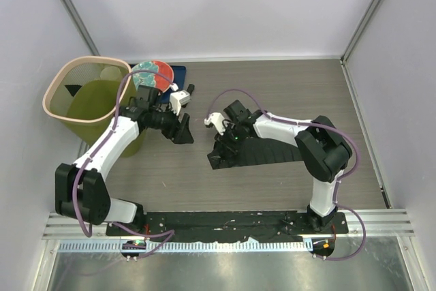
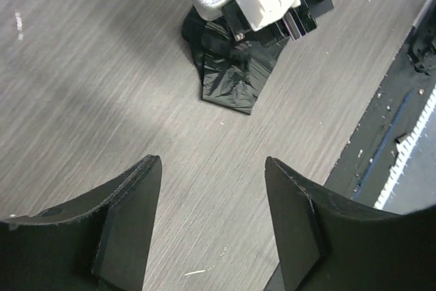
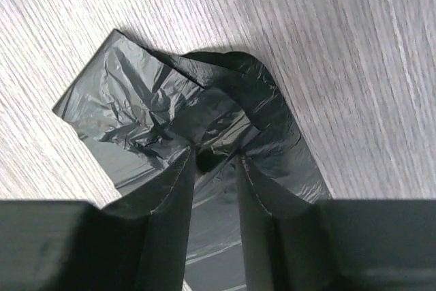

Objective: Put the trash bags into the trash bin

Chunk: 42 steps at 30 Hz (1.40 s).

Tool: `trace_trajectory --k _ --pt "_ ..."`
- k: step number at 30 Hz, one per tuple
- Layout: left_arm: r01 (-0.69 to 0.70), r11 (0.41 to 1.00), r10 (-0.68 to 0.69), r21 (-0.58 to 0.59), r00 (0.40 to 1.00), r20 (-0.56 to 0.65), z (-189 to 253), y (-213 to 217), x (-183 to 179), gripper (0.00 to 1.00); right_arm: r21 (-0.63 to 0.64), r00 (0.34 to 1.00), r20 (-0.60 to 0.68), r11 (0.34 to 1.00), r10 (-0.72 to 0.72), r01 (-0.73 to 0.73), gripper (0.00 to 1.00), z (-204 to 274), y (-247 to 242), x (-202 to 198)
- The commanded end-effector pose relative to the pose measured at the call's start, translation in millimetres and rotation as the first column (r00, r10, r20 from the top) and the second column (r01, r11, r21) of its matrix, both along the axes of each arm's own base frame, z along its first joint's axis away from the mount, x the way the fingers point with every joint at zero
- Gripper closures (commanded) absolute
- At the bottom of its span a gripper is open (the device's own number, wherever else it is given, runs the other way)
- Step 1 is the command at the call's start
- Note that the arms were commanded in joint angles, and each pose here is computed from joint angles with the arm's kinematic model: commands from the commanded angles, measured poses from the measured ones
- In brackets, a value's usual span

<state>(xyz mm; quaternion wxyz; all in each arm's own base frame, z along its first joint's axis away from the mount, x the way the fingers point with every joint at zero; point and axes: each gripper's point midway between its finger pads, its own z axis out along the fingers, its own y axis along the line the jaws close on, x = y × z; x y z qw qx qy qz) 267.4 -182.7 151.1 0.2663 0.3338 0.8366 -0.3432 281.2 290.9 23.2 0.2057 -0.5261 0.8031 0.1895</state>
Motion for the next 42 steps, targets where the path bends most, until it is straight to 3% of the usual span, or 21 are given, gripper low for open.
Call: trace_trajectory --k 1,2,3,6,10,13,14,17,19,20,22,30,36,40,42 --pt "-0.073 0.997 0.072 0.003 0.988 0.139 25.5 6.1 17.4 0.33 -0.022 0.999 0.035 0.999 -0.025 0.026 0.77 3.2 6.1 9.3" --pt "-0.087 0.996 0.086 0.001 0.985 0.149 29.1 7.1 18.2 0.30 -0.020 0.999 0.036 0.999 -0.029 0.029 0.95 7.0 7.1 9.6" --pt "-0.104 0.995 0.101 0.008 0.980 0.169 31.9 9.1 21.1 0.29 -0.009 0.999 0.041 0.999 -0.031 0.032 0.99 18.5 8.8 10.4" --pt "-0.113 0.994 0.109 0.007 0.968 0.225 43.4 12.8 21.3 0.28 0.037 0.999 0.031 0.999 -0.030 0.028 0.99 43.7 13.8 7.1" --pt "-0.080 0.996 0.091 -0.044 0.938 0.335 63.6 10.7 15.5 0.28 0.194 1.000 -0.015 0.981 -0.024 0.026 0.99 101.6 25.2 -1.8" --pt "-0.121 0.988 0.152 -0.098 0.892 0.425 76.5 13.4 17.4 0.22 0.331 0.992 -0.122 0.942 -0.019 0.059 0.99 136.0 27.7 -8.4" --pt "-0.104 0.990 0.137 -0.097 0.885 0.445 78.7 13.6 13.8 0.14 0.377 0.987 -0.158 0.924 -0.008 0.067 0.99 147.6 27.5 -10.2" --pt "0.002 0.996 0.044 -0.094 0.871 0.490 85.4 8.0 -3.5 0.09 0.508 0.945 -0.321 0.854 0.065 0.114 0.99 178.5 26.5 -23.8" --pt "0.107 0.989 -0.041 -0.102 0.862 0.506 89.0 1.5 -21.0 0.13 0.570 0.904 -0.409 0.808 0.126 0.146 0.99 197.8 26.6 -33.6" --pt "0.226 0.966 -0.124 -0.127 0.834 0.537 94.3 -7.9 -36.1 0.16 0.592 0.894 -0.425 0.791 0.141 0.157 0.99 203.2 27.7 -35.4" --pt "0.299 0.944 -0.168 -0.141 0.803 0.572 97.3 -15.4 -47.7 0.19 0.618 0.864 -0.474 0.763 0.168 0.191 0.99 220.5 27.0 -45.5" --pt "0.305 0.931 -0.127 -0.201 0.787 0.604 100.5 -63.4 -43.9 0.19 0.701 0.847 -0.496 0.665 0.192 0.259 0.99 258.7 28.0 -59.3" --pt "0.306 0.915 -0.077 -0.265 0.775 0.627 104.6 -95.9 -31.7 0.17 0.706 0.838 -0.511 0.649 0.192 0.283 0.99 262.4 26.5 -63.9" --pt "0.325 0.890 -0.058 -0.320 0.776 0.628 113.9 -112.1 -23.1 0.23 0.703 0.832 -0.521 0.648 0.191 0.291 0.99 261.0 24.7 -66.5" --pt "0.356 0.872 -0.063 -0.336 0.762 0.644 121.8 -118.6 -22.1 0.35 0.704 0.830 -0.525 0.645 0.190 0.298 0.99 262.0 23.1 -66.8"
